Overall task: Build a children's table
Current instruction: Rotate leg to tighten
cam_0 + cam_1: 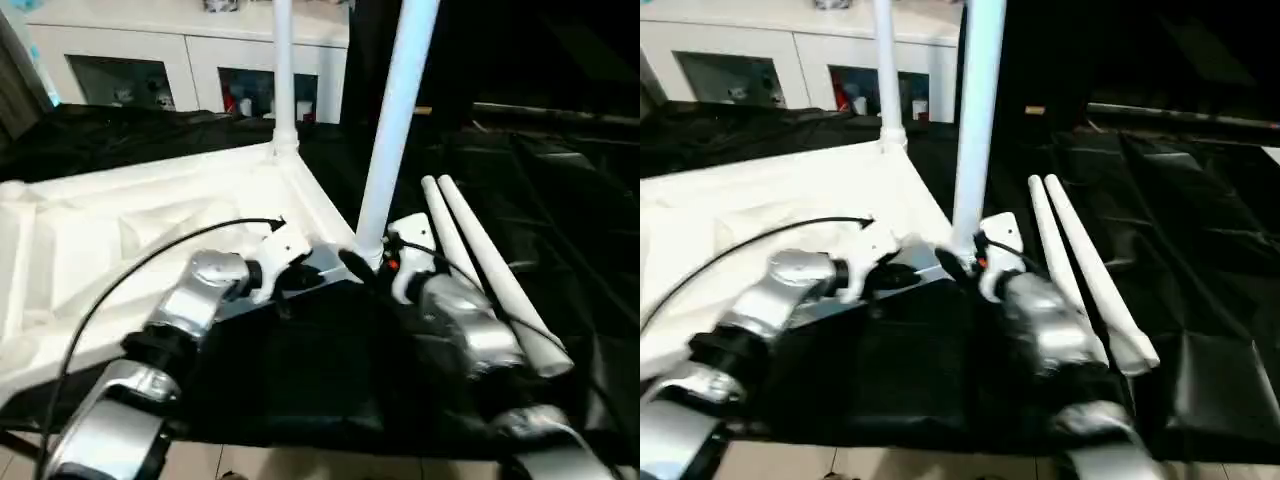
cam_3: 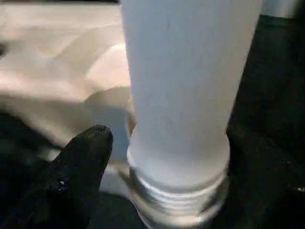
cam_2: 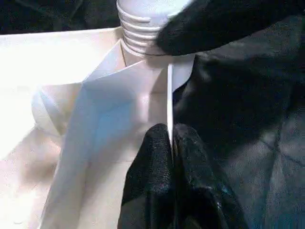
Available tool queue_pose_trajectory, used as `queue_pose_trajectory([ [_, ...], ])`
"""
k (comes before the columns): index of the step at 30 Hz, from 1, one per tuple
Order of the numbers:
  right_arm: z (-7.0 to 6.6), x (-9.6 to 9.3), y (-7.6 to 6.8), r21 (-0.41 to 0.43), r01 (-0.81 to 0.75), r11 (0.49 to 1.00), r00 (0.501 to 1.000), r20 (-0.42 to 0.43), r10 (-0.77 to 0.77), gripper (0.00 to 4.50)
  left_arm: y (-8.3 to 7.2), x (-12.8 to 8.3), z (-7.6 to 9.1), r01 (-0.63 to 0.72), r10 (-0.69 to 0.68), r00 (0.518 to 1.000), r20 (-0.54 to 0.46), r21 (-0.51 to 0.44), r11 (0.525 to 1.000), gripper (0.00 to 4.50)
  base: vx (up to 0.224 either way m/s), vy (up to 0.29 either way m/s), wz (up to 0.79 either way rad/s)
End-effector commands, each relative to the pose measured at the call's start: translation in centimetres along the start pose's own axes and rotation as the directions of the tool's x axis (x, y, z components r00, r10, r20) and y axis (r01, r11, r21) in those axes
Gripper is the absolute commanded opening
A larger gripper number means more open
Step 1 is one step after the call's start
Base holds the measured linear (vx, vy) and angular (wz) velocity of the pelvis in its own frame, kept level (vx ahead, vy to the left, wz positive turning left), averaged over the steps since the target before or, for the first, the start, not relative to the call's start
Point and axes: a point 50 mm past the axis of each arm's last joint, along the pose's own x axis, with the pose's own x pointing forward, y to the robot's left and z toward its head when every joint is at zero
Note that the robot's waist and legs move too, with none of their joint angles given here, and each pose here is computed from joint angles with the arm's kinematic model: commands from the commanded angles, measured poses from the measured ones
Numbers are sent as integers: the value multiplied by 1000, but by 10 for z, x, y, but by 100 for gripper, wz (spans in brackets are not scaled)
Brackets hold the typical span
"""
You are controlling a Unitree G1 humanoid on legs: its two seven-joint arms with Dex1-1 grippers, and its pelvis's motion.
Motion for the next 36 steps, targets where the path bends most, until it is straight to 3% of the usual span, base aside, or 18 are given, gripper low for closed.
queue_pose_trajectory([
  [1, 8, -4, 11, -56, -140, 989, 990, 8, 141, 395, -5, 2, 10, 59, -61, 997, 45, 48, 997, 0, 0, 0, 0],
  [3, 6, -22, 6, -117, -240, 964, 971, -48, 236, 395, -8, -6, 9, 133, -135, 991, 22, 73, 988, 0, 0, 0, 0],
  [10, 10, -37, 3, -156, -334, 930, 942, -98, 322, 395, -8, -16, 7, 208, -208, 978, -18, 92, 974, 0, 0, 0, 0],
  [22, 11, -37, 4, -148, -375, 915, 925, -120, 359, 395, -7, -20, 7, 227, -224, 974, -39, 97, 969, 0, 0, 0, 0],
  [36, 11, -23, 6, -159, -327, 932, 944, -95, 315, 284, -8, -21, 5, 228, -224, 973, -51, 99, 969, 0, 0, 0, 0],
])
